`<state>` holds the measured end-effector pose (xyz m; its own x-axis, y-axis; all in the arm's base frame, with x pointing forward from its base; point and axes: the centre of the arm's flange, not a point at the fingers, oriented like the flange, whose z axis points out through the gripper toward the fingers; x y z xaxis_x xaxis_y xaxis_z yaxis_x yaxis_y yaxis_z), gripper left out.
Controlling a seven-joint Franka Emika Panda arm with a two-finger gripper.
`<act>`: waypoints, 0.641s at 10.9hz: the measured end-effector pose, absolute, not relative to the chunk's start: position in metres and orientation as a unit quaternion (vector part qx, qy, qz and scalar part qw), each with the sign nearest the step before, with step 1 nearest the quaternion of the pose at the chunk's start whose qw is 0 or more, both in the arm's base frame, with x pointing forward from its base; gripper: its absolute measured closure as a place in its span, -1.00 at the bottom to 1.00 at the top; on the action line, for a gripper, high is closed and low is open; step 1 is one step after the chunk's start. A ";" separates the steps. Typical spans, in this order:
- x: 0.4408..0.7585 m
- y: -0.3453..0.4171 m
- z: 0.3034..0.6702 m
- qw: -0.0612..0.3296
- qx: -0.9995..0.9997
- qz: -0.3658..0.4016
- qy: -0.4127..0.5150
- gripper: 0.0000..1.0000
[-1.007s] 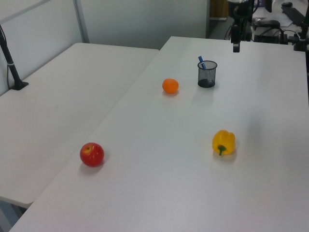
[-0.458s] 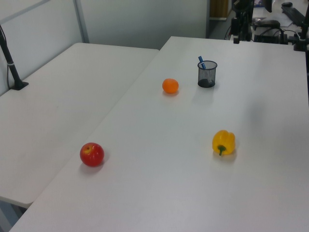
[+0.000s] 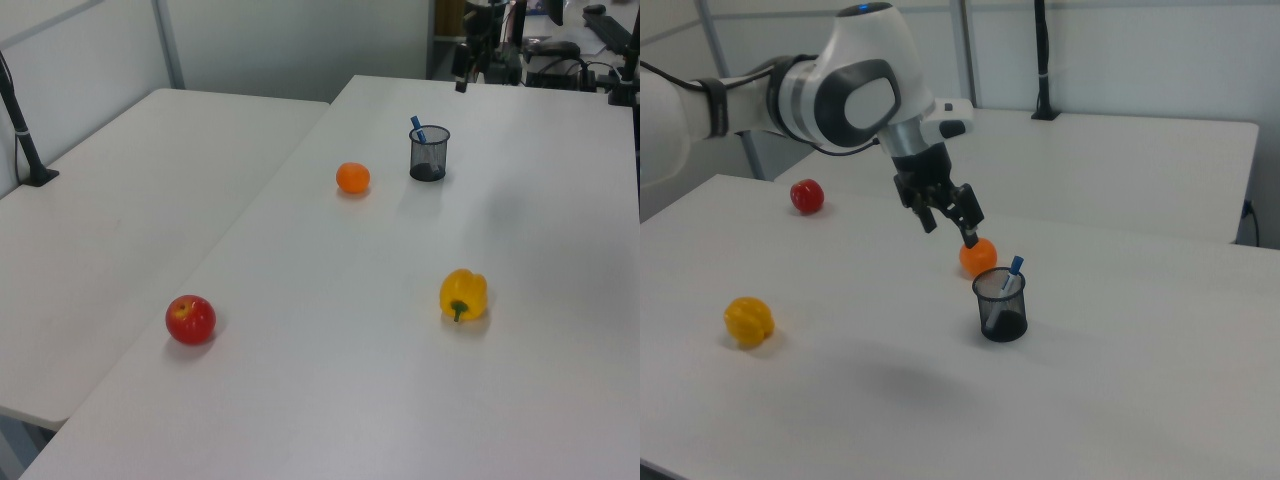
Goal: Take marker pen
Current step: 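Move the open gripper over the black mesh pen cup, then lower the gripper and close it on the blue-capped marker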
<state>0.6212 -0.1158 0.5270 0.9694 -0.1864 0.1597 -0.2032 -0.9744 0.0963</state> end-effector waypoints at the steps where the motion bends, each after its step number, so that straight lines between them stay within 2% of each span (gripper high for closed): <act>1: 0.630 -0.120 0.520 0.056 0.987 0.095 -0.113 -1.00; 4: 0.654 -0.132 0.495 0.061 0.977 0.147 -0.145 -0.99; 7: 0.674 -0.144 0.453 0.083 0.971 0.173 -0.146 -0.90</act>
